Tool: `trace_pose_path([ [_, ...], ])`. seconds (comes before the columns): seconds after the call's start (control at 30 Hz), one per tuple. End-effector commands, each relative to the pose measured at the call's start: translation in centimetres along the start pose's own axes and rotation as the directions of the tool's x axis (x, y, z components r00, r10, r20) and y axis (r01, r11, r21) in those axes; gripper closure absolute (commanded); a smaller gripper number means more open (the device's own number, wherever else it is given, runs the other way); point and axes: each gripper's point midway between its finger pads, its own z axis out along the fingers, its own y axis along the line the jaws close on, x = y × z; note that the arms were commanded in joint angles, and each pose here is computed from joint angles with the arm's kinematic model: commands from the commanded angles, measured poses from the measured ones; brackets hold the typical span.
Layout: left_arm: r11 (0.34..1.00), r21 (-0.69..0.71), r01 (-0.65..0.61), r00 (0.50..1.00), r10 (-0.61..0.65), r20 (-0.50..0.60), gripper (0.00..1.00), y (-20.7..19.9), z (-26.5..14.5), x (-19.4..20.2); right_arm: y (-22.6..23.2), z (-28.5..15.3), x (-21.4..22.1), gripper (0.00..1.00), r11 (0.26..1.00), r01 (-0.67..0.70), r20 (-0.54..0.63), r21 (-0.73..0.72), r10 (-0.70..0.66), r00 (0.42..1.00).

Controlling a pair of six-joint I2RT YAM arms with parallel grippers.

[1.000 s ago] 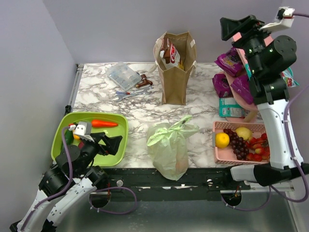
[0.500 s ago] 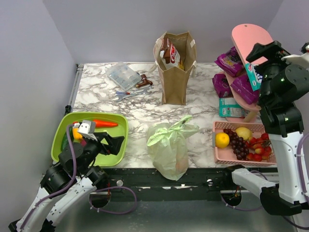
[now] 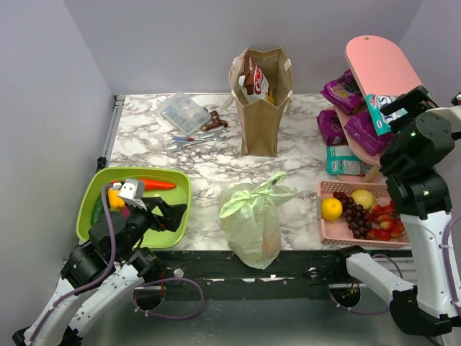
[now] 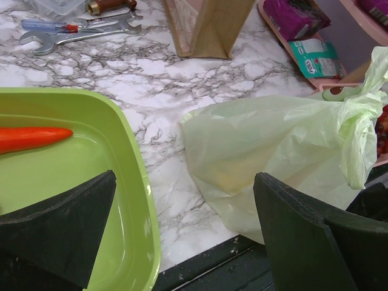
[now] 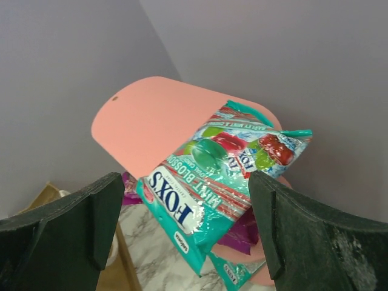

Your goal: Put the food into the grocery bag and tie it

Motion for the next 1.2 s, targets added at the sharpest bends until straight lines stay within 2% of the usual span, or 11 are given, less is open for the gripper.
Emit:
trace_pose_path([
  [0.0, 0.999, 0.034, -0.014, 1.0, 0.013, 0.005, 0.02, -0.6, 0.1, -0.1, -2.5, 0.4, 0.9, 0.08, 0.988, 0.074, 0.014, 0.137, -0.077, 0.997],
  [0.37, 0.999, 0.036, -0.014, 1.0, 0.014, 0.005, 0.01, -0.6, 0.1, -0.1, -2.4, 3.0, 3.8, 0.04, 0.927, 0.279, -0.034, 0.25, -0.279, 0.96],
  [0.8, 1.0, 0.027, -0.015, 1.0, 0.015, -0.011, 0.02, -0.5, 0.3, 0.2, -2.8, 3.9, 7.0, 0.02, 0.897, 0.348, -0.074, 0.271, -0.342, 0.937],
  [0.97, 1.0, 0.022, -0.015, 1.0, 0.015, -0.014, 0.01, -0.4, 0.4, 0.2, -2.8, 4.1, 8.8, 0.1, 0.895, 0.368, -0.099, 0.253, -0.354, 0.93],
  [1.17, 1.0, 0.02, -0.015, 1.0, 0.015, -0.018, 0.01, -0.4, 0.4, 0.3, -2.7, 4.3, 9.7, 0.29, 0.898, 0.368, -0.11, 0.243, -0.351, 0.93],
])
